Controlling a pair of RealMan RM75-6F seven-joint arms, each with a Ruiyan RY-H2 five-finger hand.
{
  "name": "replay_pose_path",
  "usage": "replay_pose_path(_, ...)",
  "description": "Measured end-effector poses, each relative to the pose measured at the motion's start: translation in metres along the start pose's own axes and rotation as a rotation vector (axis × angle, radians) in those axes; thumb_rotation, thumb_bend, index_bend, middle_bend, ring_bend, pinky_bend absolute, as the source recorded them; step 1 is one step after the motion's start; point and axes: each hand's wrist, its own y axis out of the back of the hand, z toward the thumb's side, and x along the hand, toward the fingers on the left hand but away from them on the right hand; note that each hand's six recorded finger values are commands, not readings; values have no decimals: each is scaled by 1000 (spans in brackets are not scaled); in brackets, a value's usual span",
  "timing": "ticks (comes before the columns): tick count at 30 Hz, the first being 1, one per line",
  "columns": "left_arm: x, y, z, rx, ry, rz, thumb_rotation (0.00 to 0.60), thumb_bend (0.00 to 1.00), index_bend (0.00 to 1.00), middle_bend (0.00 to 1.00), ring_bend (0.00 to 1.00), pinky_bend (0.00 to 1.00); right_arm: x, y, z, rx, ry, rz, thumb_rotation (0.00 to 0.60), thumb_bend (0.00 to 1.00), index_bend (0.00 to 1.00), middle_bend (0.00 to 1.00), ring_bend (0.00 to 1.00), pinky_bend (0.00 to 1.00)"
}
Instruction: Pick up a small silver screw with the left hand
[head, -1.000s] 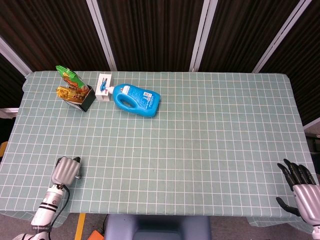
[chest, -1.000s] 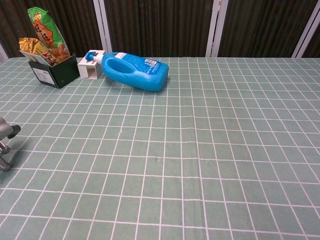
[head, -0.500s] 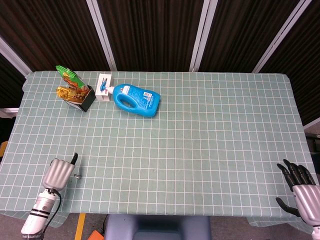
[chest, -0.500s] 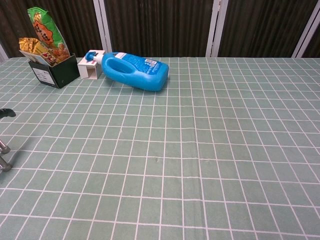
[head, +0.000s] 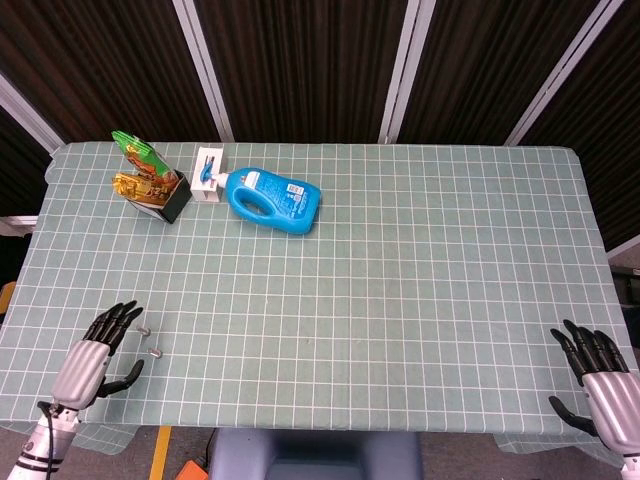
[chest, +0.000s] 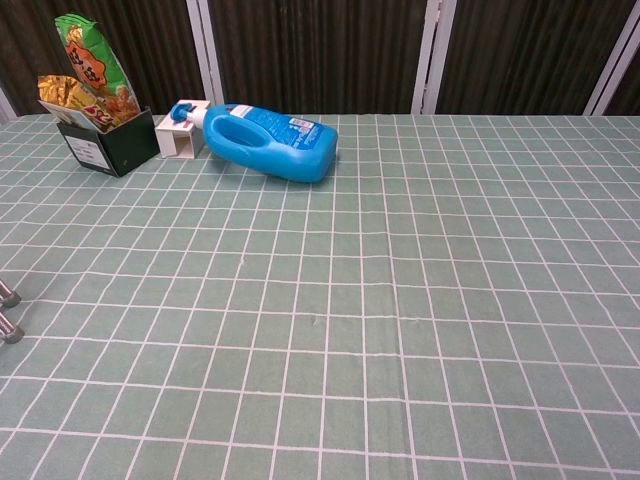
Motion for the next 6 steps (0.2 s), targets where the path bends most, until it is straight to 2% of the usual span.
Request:
replay_pose_path(3,-8,5,-1,-158,-22,14,600,407,0,0,0,15,2,2,0,0,-2,-8,600,341,0,0,0,0)
replay_pose_path(6,-16,10,-2,-218,-43,22,600,407,0,0,0,15,2,2,-2,1,-8,-6,600,341,0,0,0,0)
